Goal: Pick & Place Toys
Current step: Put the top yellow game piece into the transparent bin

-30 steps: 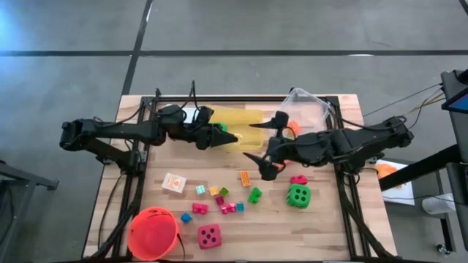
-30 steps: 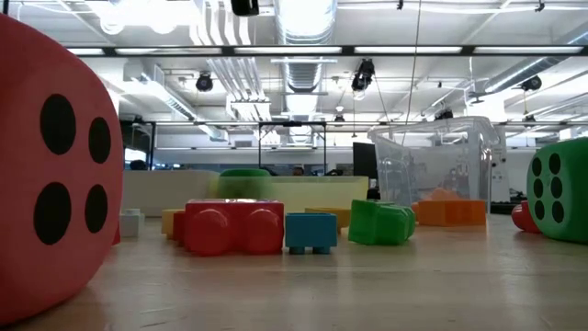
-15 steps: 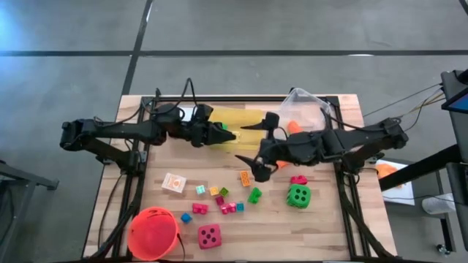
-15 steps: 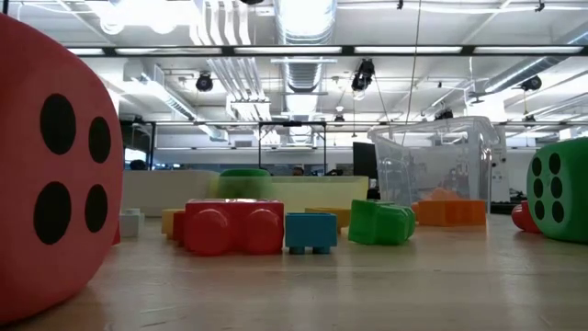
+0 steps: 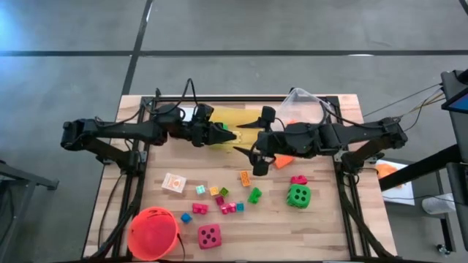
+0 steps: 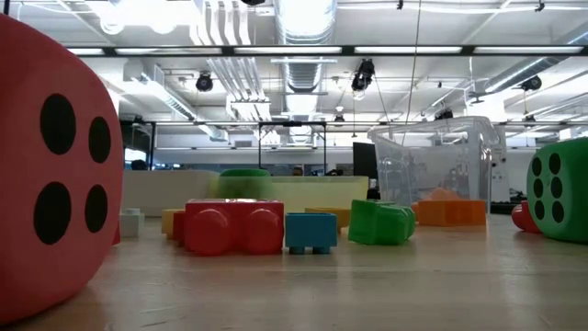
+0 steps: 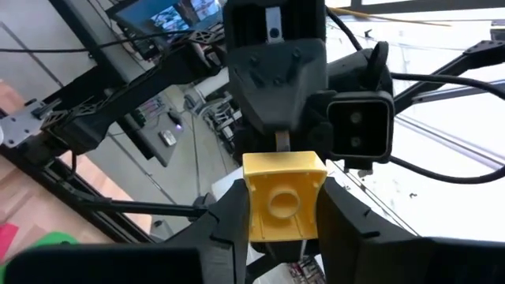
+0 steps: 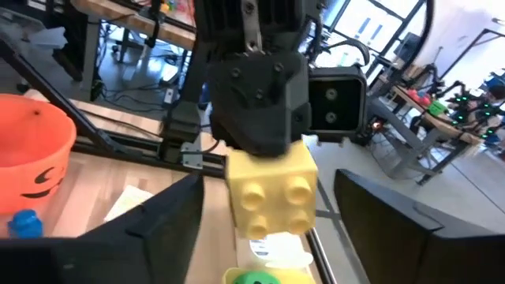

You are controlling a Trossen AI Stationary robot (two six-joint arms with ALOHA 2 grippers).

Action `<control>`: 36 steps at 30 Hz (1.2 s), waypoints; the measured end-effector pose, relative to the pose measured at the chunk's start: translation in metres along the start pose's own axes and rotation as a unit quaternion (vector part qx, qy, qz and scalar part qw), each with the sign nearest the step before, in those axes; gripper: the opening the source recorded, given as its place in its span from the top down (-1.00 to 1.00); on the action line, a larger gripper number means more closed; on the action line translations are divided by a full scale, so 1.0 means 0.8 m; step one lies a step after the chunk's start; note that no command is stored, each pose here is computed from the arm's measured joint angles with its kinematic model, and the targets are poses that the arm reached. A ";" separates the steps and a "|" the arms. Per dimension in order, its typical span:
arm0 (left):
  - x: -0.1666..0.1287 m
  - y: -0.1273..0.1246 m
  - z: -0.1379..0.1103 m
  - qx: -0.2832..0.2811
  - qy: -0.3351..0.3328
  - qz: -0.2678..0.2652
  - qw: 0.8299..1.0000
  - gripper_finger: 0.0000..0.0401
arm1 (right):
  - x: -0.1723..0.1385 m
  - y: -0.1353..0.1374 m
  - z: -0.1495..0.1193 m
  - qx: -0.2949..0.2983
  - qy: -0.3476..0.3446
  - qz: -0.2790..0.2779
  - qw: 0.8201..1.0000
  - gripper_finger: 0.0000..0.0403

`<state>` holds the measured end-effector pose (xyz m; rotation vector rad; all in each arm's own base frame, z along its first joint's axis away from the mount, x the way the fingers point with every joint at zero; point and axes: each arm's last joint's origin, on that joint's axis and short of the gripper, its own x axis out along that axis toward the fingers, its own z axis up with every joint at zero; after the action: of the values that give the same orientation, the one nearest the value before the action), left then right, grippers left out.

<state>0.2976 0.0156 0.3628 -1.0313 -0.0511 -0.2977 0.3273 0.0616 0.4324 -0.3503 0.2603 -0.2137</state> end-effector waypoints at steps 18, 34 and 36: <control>0.003 0.000 0.001 -0.007 -0.015 -0.009 1.000 -0.15 | 0.001 -0.004 -0.002 -0.012 0.004 -0.004 1.000 0.35; 0.003 0.006 -0.003 -0.018 0.009 0.010 1.000 -0.78 | -0.037 -0.021 -0.008 0.151 0.052 0.003 0.987 0.35; 0.003 0.012 -0.006 -0.029 0.014 0.038 0.999 -0.78 | -0.049 -0.027 -0.010 0.171 0.067 0.004 0.983 0.35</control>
<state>0.3018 0.0159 0.3527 -1.0842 0.0227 -0.2465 0.2846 0.0491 0.4412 0.0055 0.3509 -0.2697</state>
